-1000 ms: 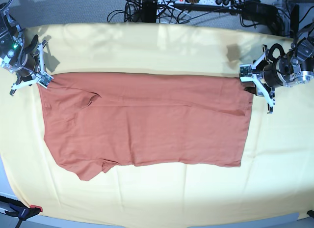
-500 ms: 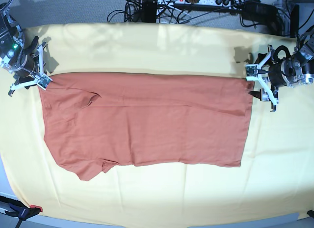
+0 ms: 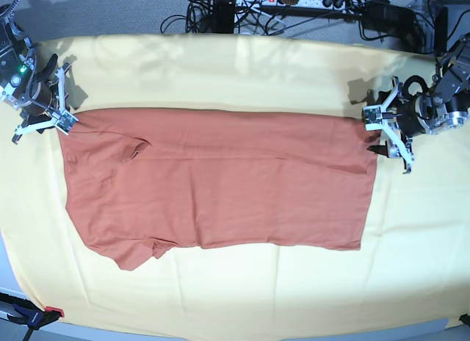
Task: Fold the T-shirt properly
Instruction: 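Pull the shirt further toward the robot base with both grippers, release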
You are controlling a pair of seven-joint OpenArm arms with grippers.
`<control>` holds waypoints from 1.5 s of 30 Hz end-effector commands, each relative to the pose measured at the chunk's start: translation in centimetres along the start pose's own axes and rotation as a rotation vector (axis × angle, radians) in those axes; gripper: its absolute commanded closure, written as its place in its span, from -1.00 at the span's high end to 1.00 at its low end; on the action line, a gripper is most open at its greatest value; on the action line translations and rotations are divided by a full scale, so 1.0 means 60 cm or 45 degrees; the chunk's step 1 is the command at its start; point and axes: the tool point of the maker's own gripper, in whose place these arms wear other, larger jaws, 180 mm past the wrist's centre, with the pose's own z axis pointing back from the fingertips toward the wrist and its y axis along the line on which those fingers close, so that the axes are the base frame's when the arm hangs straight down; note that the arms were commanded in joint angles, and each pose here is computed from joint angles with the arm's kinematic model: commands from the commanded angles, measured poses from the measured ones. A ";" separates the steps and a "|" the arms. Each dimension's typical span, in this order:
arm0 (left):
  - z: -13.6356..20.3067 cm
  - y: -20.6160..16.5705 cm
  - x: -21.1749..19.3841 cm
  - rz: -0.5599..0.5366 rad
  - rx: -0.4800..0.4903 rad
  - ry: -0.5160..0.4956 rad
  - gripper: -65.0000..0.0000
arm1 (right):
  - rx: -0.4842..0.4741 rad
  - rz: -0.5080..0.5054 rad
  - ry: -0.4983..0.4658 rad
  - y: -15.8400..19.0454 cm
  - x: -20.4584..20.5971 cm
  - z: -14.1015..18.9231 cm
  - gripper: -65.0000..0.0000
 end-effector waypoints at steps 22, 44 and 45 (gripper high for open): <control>0.071 0.055 0.017 -0.108 0.050 -0.008 -1.00 | -0.024 0.093 0.208 -0.035 -0.054 0.019 -1.00; 0.136 -0.002 0.049 -0.034 -0.256 -0.108 -1.00 | 0.431 0.155 0.442 0.031 -0.100 0.087 -1.00; 0.139 -0.003 0.050 -0.013 -0.264 -0.117 -1.00 | 0.440 0.159 0.451 0.032 -0.102 0.089 -1.00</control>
